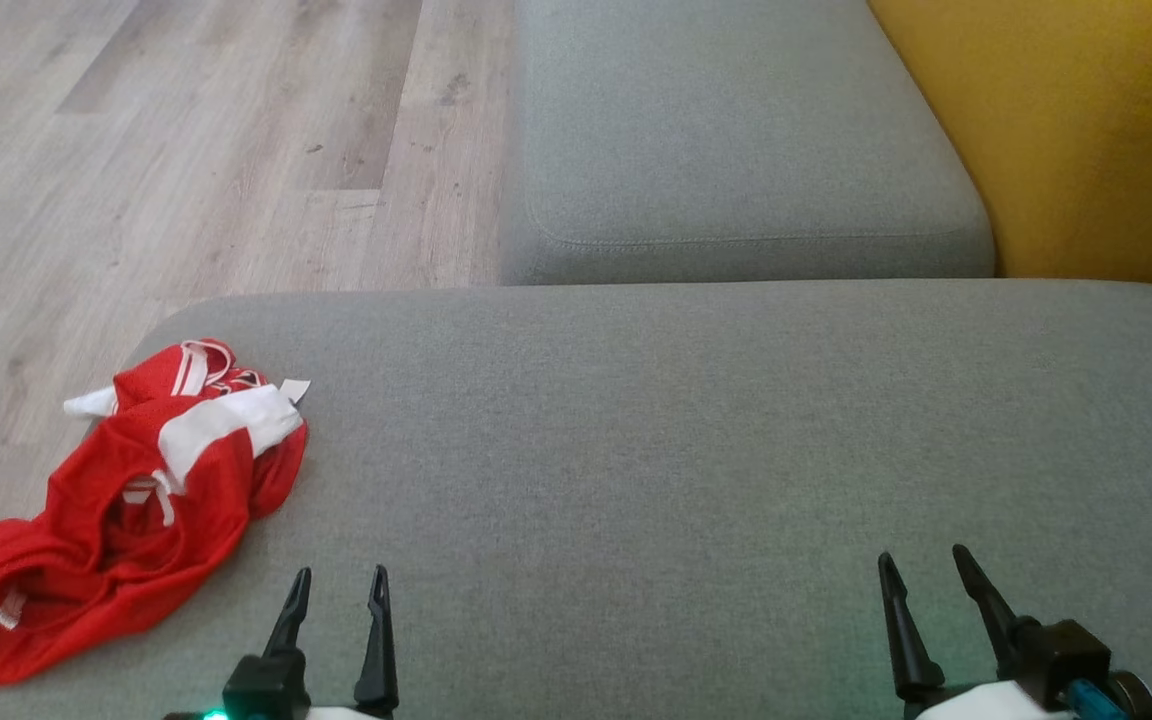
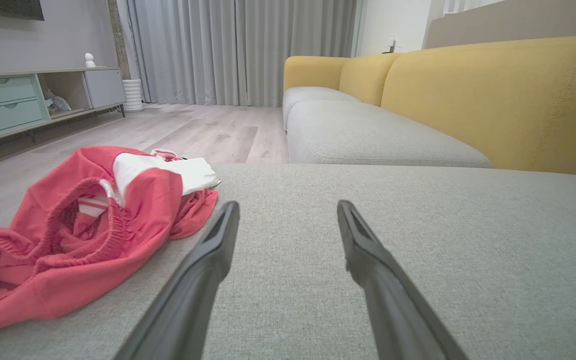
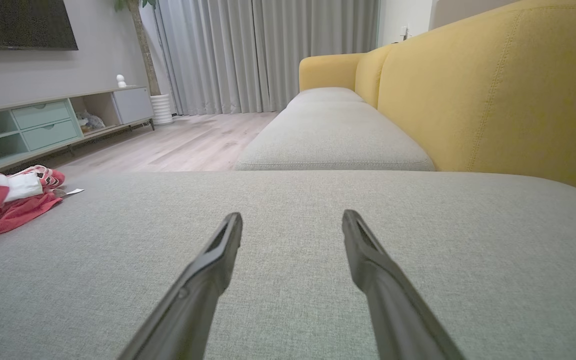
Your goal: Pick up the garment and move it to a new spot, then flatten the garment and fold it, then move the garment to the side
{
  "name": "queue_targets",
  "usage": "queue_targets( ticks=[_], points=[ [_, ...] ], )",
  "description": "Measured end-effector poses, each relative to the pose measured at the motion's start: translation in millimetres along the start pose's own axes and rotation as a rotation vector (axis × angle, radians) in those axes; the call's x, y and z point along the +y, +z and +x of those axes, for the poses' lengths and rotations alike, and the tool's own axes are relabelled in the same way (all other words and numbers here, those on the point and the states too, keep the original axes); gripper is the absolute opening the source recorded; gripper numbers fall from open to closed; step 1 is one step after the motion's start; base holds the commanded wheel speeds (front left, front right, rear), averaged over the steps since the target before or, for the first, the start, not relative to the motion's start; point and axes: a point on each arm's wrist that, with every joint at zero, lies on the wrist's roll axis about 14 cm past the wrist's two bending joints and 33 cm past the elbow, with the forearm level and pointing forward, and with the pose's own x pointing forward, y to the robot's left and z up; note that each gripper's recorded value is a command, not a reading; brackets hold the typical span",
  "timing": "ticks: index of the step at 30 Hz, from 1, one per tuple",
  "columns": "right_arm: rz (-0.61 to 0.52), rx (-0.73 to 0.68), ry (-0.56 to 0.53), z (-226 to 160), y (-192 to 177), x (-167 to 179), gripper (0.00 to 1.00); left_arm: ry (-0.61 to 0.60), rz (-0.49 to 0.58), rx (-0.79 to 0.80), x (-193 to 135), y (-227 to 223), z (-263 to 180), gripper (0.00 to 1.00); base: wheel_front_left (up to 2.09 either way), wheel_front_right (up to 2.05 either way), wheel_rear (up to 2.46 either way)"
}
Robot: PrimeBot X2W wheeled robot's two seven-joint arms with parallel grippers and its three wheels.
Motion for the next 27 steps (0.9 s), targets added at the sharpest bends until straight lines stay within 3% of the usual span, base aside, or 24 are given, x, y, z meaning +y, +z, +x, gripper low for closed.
queue_targets(
  ticks=[11,20,27],
  points=[
    [-0.007,0.021,0.044,6.4,-4.7,12.0,1.0,0.059,-0.027,0.011,15.1,-4.3,-5.5,1.0,0.0,0.0,0.0],
    [-0.023,0.053,0.177,31.6,-9.4,48.4,1.0,0.223,-0.043,0.002,62.0,-6.3,-30.0,1.0,0.0,0.0,0.0],
    [-0.048,0.074,0.335,53.5,-13.2,96.0,1.0,0.407,-0.055,-0.011,110.0,-6.0,-61.6,1.0,0.0,0.0,0.0]
  ],
)
